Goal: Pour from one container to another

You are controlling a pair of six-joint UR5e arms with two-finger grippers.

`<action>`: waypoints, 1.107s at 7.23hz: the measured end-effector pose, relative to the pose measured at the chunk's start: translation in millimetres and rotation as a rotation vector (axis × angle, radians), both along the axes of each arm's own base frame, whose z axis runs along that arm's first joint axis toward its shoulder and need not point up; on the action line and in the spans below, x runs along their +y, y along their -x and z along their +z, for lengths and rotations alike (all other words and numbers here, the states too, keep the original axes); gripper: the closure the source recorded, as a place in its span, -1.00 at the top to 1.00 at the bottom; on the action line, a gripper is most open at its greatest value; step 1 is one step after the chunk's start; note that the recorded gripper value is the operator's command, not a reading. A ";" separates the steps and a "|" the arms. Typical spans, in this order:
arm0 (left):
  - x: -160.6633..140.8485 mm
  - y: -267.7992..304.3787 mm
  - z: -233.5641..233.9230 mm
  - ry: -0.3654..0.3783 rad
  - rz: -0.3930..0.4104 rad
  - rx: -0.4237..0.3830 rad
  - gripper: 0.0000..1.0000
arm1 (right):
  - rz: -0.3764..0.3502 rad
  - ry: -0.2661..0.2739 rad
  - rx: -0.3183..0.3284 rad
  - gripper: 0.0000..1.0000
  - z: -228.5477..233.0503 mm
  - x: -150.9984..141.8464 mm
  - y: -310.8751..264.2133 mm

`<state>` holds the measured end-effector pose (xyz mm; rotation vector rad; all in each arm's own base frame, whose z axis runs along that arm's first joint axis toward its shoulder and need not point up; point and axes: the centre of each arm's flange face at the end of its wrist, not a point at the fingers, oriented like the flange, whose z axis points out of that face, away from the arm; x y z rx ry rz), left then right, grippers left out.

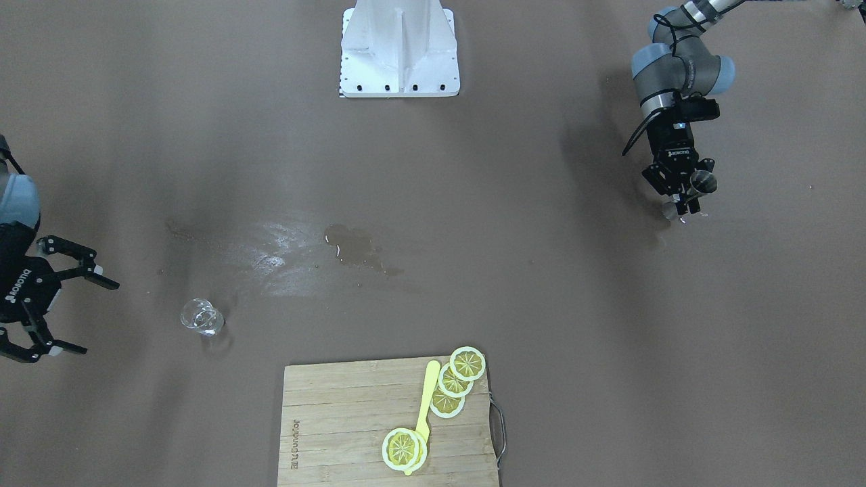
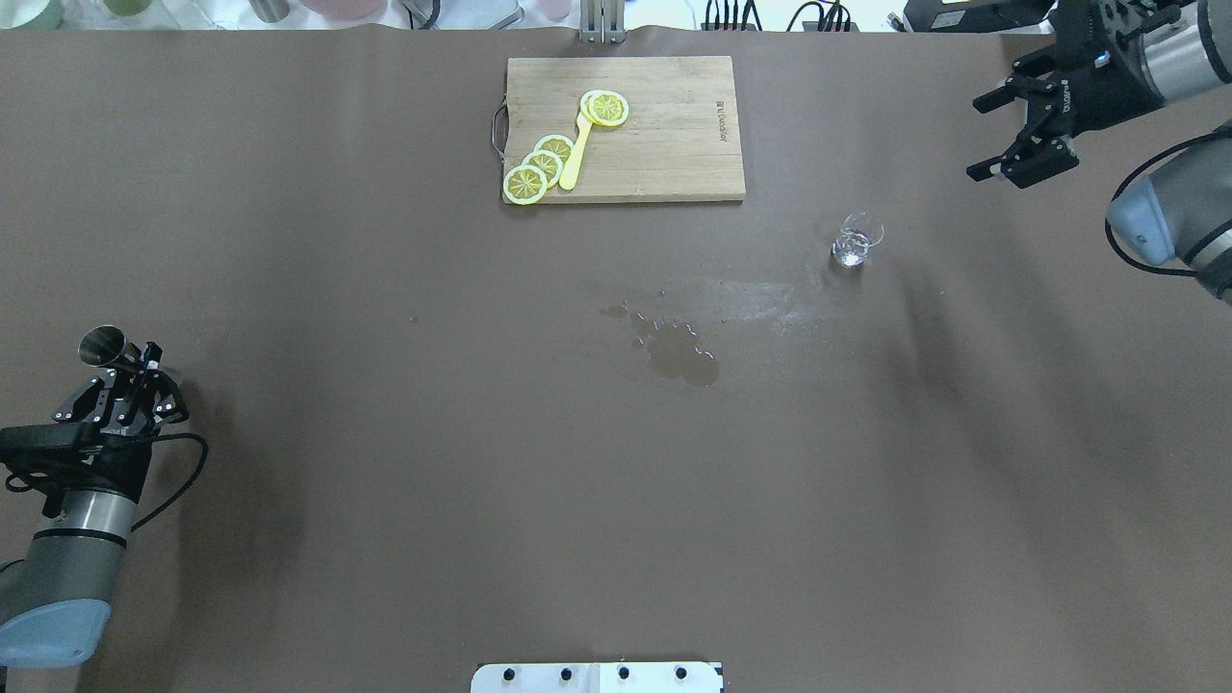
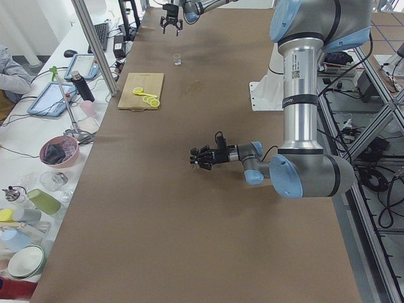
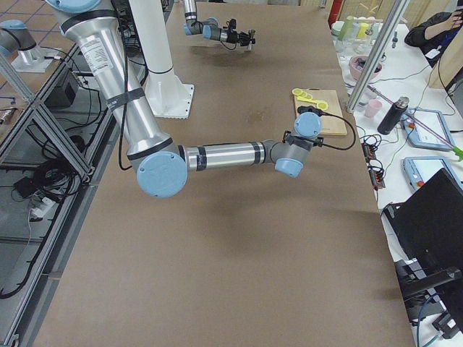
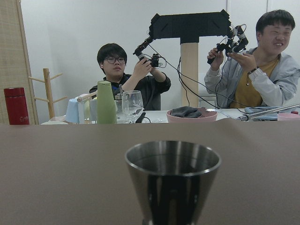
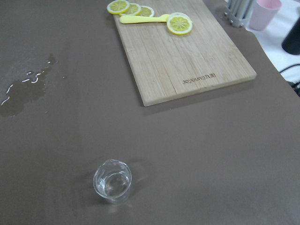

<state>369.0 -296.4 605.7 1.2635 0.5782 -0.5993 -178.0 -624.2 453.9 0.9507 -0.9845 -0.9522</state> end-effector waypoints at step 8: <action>-8.4 -3.4 3.4 0.006 -0.013 -0.008 -1.00 | 0.478 0.865 0.295 1.00 120.8 29.9 -205.0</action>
